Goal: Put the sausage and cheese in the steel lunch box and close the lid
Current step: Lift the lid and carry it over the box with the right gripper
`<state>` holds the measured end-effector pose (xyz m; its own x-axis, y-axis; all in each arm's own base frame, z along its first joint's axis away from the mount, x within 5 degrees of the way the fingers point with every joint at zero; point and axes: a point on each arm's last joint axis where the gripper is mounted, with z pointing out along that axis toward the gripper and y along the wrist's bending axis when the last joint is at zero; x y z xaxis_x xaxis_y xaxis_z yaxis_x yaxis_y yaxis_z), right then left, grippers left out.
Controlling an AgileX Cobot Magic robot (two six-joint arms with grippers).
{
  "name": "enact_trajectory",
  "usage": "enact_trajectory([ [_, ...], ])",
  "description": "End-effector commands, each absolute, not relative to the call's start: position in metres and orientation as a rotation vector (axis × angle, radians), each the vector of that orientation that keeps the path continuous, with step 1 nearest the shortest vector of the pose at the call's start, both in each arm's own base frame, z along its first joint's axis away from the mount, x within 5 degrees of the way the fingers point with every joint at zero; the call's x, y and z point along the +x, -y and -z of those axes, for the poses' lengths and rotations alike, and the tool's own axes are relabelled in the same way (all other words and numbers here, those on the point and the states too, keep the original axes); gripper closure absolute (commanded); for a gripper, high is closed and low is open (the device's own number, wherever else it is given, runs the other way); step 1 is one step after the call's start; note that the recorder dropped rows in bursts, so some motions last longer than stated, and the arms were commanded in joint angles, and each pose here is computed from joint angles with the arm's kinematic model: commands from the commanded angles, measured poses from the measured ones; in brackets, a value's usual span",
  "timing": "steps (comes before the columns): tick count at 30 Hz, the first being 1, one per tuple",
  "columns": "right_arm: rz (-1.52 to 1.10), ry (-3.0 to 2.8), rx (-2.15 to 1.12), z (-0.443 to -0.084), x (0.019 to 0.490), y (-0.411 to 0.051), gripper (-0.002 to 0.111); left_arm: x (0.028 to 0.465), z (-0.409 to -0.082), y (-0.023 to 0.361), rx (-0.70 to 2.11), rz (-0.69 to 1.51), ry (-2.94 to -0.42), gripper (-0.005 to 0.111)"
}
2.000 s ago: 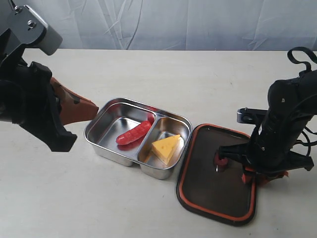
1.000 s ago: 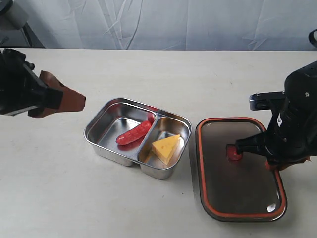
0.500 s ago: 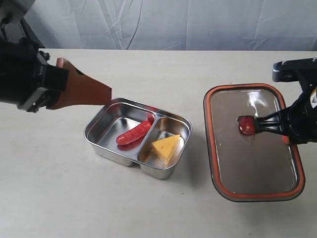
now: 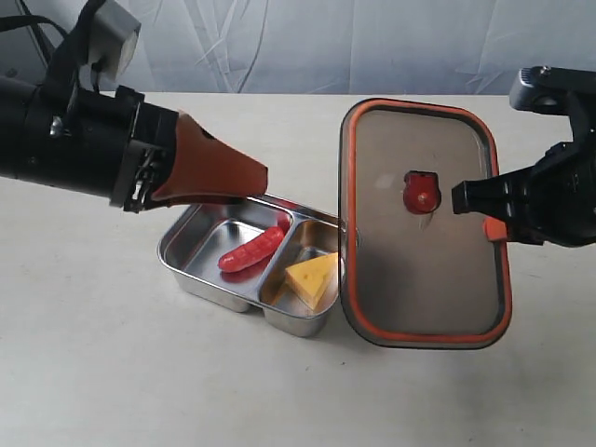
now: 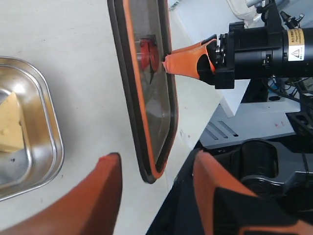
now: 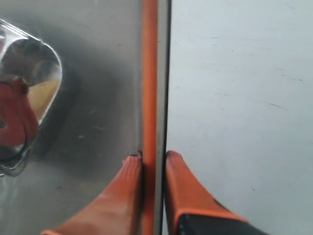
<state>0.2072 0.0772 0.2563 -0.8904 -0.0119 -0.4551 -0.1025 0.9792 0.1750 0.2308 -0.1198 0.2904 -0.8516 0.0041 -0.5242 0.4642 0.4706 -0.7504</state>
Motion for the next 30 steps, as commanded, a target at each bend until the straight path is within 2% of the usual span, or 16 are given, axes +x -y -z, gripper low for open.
enact_trajectory([
  [1,-0.339,-2.616,-0.08,-0.26,0.208,-0.08,0.109,0.237,-0.289,0.121,0.397,1.394,-2.229,0.061],
  [8,-0.486,-2.582,-0.087,-0.263,0.208,-0.09,0.109,0.242,-0.283,0.122,0.415,1.38,-2.23,0.061],
  [15,-0.556,-2.567,-0.091,-0.265,0.208,-0.094,0.109,0.243,-0.283,0.121,0.408,1.365,-2.223,0.05],
  [30,-0.647,-2.516,-0.157,-0.269,0.202,-0.115,0.109,0.243,-0.284,0.122,0.414,1.378,-2.201,0.05],
])
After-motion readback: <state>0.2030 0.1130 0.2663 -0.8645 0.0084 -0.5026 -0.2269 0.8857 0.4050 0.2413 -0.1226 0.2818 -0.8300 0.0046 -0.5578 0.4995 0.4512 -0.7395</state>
